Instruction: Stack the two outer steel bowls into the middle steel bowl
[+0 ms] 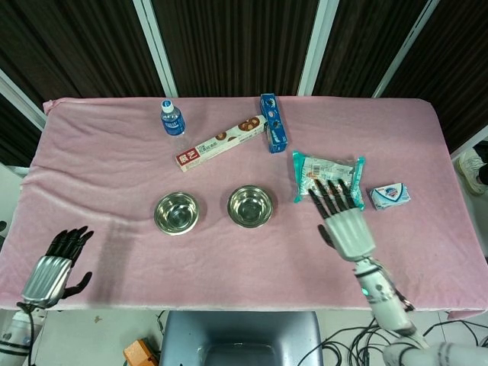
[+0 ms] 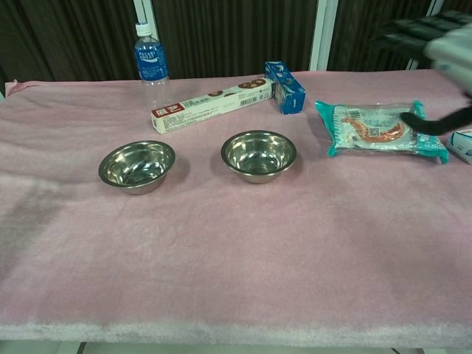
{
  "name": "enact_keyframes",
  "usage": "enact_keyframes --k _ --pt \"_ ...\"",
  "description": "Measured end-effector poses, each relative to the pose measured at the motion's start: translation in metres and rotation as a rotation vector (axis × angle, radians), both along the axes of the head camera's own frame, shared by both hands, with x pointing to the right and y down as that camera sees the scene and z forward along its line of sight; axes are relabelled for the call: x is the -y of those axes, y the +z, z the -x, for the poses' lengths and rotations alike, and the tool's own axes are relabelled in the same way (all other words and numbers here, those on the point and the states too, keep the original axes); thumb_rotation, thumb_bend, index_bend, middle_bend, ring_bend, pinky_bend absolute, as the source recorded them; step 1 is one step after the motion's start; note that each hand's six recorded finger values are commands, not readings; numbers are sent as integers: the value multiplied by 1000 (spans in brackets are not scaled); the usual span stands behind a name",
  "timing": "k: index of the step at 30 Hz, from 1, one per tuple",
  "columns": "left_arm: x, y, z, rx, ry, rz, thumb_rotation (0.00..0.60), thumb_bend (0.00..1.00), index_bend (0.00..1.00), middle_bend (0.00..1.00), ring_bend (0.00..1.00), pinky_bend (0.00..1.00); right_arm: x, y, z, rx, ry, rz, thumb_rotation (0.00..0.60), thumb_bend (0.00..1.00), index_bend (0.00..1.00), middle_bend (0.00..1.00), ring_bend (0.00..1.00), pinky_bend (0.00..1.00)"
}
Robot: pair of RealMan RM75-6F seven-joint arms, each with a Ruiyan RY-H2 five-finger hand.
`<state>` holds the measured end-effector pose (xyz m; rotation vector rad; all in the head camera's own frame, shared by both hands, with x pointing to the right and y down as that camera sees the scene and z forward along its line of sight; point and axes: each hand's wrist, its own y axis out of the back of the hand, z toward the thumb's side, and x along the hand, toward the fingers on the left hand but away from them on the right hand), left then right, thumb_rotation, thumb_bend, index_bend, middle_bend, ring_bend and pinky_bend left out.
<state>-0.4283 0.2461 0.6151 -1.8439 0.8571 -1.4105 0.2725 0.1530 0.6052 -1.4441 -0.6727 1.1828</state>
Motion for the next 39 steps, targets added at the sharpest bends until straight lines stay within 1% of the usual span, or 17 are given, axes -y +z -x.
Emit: enact_keyframes --k 4,6,9,12,16,19,22,24,26,29,32,35,39 --pt "17 23 -35 -66 50 10 600 351 28 5 0 8 -32 -20 -60 27 131 2 600 477 81 0 0 0" --pt "26 33 -49 -84 66 10 600 350 37 3 0 5 -46 -25 -83 38 180 10 600 477 81 0 0 0" --pt "36 49 -67 -83 85 25 600 350 52 0 0 1 -60 -29 -108 39 223 23 600 477 82 0 0 0" --pt "44 67 -84 -79 96 56 600 351 71 0 0 0 -65 -33 -124 37 245 26 600 477 82 0 0 0" --pt "55 91 -105 -60 96 93 600 337 75 0 0 0 -64 -38 -128 50 248 21 600 477 92 0 0 0" --pt "62 106 -120 -48 103 102 600 336 93 0 0 0 -63 -40 -131 60 259 28 600 477 93 0 0 0" --pt "68 114 -130 -43 109 89 600 338 169 0 0 0 -63 -42 -134 67 270 34 600 477 93 0 0 0" --pt "70 118 -134 -44 109 75 600 342 260 0 0 0 -64 -43 -135 72 272 37 600 477 93 0 0 0" --pt "72 122 -138 -47 107 57 600 350 380 0 0 0 -64 -44 -137 75 275 40 600 477 94 0 0 0" --pt "73 129 -143 -52 105 36 600 370 506 9 0 0 -65 -47 -139 81 283 44 600 477 96 0 0 0" --pt "73 135 -148 -62 102 11 600 408 606 58 0 0 -65 -49 -142 87 291 45 600 477 101 0 0 0" --pt "75 140 -152 -86 90 -17 600 438 664 89 0 0 -65 -51 -143 93 293 47 600 477 105 0 0 0" --pt "77 145 -158 -145 63 -28 600 481 704 116 0 0 -63 -52 -146 103 304 48 600 477 106 0 0 0"
